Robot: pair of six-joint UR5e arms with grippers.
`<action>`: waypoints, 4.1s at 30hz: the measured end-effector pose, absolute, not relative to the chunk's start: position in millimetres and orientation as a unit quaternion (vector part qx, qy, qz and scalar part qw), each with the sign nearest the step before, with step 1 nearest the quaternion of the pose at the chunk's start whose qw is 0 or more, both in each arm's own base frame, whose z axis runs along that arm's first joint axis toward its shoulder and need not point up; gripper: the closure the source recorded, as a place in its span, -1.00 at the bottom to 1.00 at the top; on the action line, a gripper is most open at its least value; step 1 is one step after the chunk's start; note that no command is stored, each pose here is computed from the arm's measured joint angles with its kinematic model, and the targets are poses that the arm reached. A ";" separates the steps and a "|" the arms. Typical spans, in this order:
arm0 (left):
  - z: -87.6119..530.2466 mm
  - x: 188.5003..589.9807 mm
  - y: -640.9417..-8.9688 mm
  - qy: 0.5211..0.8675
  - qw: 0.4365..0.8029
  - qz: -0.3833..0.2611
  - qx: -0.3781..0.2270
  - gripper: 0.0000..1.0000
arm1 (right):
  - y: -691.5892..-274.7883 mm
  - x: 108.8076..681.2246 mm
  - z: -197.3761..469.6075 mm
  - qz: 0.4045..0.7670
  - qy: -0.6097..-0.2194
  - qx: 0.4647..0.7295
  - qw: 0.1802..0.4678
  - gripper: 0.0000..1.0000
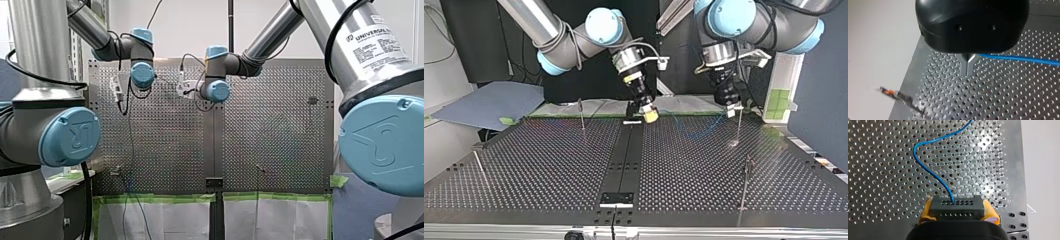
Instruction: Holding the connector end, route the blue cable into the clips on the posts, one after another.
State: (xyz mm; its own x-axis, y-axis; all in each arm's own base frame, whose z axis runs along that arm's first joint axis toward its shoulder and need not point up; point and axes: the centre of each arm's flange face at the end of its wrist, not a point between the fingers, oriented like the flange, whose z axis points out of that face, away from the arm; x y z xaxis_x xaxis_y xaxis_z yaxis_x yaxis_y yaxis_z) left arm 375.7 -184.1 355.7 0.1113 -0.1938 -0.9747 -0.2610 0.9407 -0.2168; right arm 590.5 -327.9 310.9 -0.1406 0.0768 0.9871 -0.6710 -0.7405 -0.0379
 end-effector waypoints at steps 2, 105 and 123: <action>359.7 376.4 -178.5 0.664 0.727 0.023 -0.172 1.00 | -326.1 591.9 311.5 0.715 -0.246 0.601 0.260 1.00; 440.1 475.6 -87.6 0.642 0.753 -0.015 -0.141 1.00 | -364.0 671.7 387.1 0.764 -0.226 0.566 0.213 1.00; 445.3 495.0 -79.4 0.633 0.761 -0.049 -0.135 1.00 | -372.3 670.7 399.9 0.769 -0.226 0.559 0.214 1.00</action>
